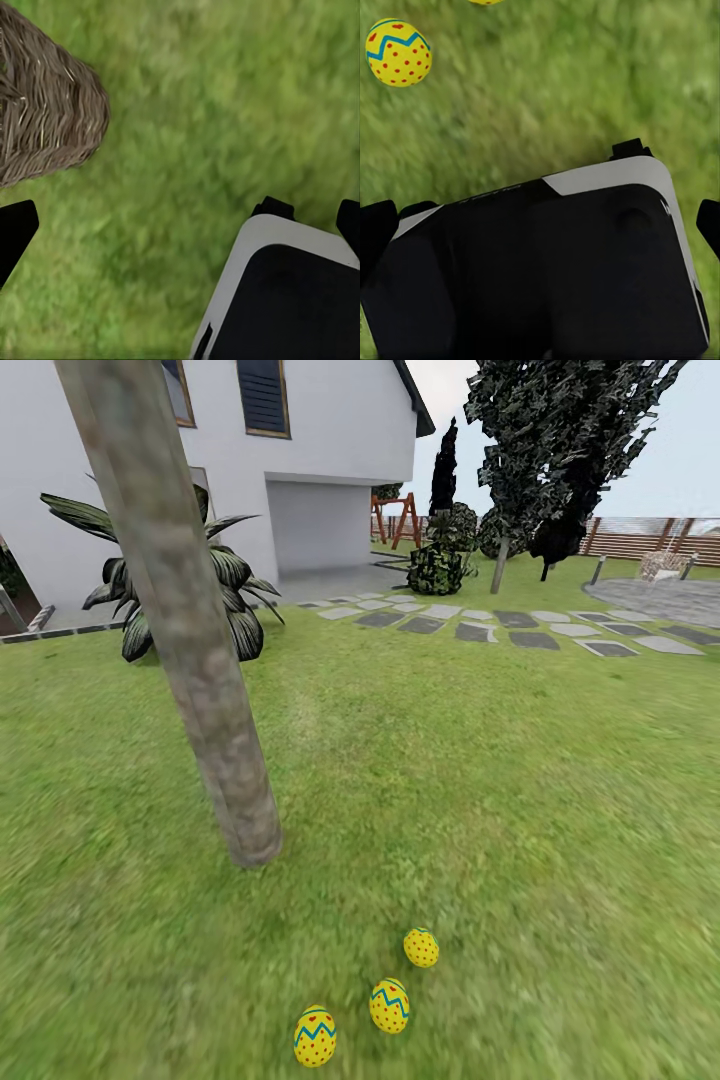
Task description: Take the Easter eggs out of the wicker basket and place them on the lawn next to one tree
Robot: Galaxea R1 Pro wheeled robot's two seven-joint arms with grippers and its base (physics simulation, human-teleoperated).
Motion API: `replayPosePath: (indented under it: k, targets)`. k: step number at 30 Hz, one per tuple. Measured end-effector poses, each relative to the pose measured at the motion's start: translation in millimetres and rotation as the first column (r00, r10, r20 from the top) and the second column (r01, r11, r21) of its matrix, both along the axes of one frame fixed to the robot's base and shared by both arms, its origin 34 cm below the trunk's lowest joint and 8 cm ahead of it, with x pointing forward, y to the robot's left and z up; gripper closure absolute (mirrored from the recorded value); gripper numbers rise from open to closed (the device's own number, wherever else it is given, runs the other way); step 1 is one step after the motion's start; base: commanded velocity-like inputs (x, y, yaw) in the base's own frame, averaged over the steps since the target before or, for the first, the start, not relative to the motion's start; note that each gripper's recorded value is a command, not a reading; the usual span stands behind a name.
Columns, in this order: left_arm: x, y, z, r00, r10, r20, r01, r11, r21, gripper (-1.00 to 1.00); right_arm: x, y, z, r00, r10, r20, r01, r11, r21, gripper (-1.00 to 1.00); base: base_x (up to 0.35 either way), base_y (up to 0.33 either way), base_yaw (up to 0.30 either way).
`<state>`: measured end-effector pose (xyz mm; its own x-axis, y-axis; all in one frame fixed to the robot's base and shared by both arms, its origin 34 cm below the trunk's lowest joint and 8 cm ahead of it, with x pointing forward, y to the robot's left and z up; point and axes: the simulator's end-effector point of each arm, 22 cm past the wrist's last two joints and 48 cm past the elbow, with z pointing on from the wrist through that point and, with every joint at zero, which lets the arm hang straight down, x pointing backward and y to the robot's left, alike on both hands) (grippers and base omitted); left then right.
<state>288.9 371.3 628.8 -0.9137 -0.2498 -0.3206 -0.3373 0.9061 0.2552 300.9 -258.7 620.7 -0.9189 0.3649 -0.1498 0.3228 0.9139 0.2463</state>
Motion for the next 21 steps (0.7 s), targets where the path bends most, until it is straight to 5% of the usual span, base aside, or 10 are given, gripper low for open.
replayPosePath:
  k: [12,21]
  targets:
    - [-23.1,1.1,-2.3,1.000,-0.002,-0.032,0.002,1.000,-0.004,-1.00,-42.8,-1.6,-5.9,0.999,-0.008,-0.051,0.007,1.000,-0.030,-1.00,0.000,0.000,0.000]
    - [-30.2,-2.5,-2.5,0.999,-0.007,-0.033,0.007,1.000,-0.021,-1.00,-48.6,-0.6,-4.9,1.000,-0.009,-0.003,0.009,0.999,-0.050,-1.00,0.000,0.000,0.000]
